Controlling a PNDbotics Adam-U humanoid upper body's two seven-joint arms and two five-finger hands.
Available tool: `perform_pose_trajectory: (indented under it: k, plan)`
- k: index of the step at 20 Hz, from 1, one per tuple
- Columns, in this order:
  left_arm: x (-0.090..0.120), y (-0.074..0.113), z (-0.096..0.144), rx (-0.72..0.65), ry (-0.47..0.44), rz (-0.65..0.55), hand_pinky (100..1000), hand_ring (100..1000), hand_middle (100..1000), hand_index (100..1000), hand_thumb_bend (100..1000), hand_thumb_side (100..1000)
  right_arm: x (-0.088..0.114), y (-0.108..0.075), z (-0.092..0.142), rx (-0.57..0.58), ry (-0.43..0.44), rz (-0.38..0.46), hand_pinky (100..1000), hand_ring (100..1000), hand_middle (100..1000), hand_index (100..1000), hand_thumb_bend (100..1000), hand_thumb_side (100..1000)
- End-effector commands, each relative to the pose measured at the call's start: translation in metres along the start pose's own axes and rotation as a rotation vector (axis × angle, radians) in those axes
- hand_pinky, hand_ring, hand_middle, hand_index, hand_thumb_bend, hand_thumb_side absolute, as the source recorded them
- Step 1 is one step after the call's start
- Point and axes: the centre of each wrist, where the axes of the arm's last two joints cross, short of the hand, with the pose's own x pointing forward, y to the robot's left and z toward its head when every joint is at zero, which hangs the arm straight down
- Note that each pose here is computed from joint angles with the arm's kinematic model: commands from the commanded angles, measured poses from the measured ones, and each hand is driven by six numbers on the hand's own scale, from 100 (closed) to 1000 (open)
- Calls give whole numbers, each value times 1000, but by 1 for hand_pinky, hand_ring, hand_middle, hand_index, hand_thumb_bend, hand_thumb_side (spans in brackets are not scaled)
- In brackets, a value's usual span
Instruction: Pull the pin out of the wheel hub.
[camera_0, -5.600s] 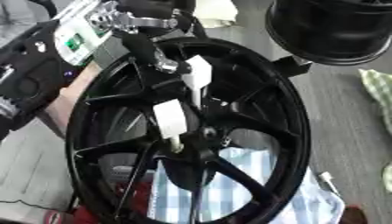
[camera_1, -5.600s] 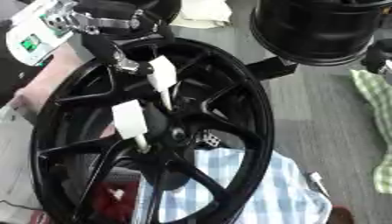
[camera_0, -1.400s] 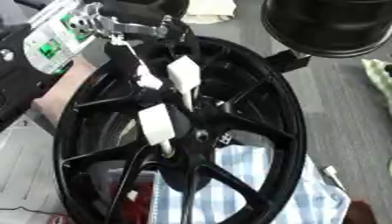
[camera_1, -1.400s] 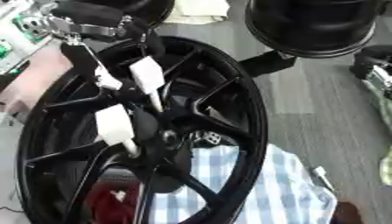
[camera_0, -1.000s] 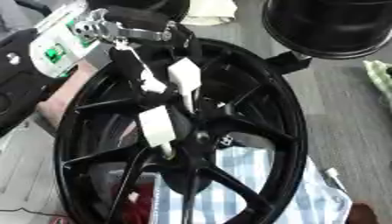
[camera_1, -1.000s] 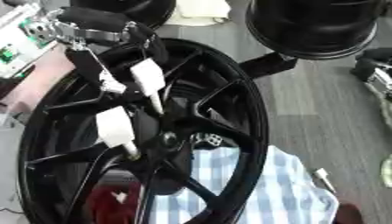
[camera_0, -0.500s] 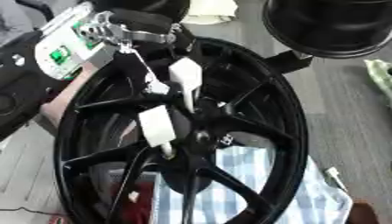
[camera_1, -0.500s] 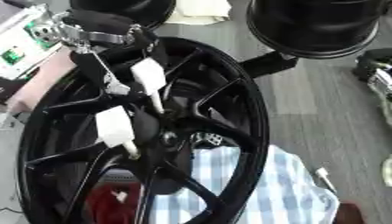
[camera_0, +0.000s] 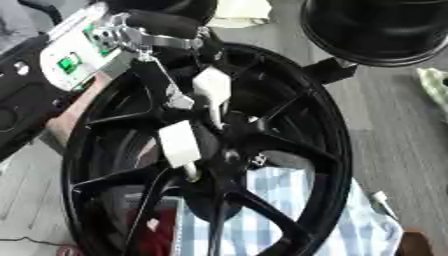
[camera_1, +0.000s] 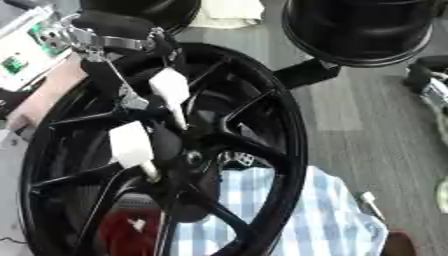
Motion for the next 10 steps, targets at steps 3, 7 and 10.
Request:
perform_pose_trajectory:
  k: [3, 7, 10]
  plan:
    - [-3, 11, 10, -257, -154, -199, 754, 729, 547, 678, 128, 169, 11, -4, -2, -8, -28, 22, 874, 731, 725, 704, 333, 257]
    - [-1, 16, 9, -216, -159, -151, 731, 667, 465, 580, 100, 150, 10, -4, -2, -8, -27, 23, 874, 731, 725, 705, 332, 257]
    - [3, 21, 8, -188, -163, -116, 707, 622, 424, 519, 100, 179, 10, -4, -2, -9, -28, 24, 874, 732, 725, 705, 332, 257]
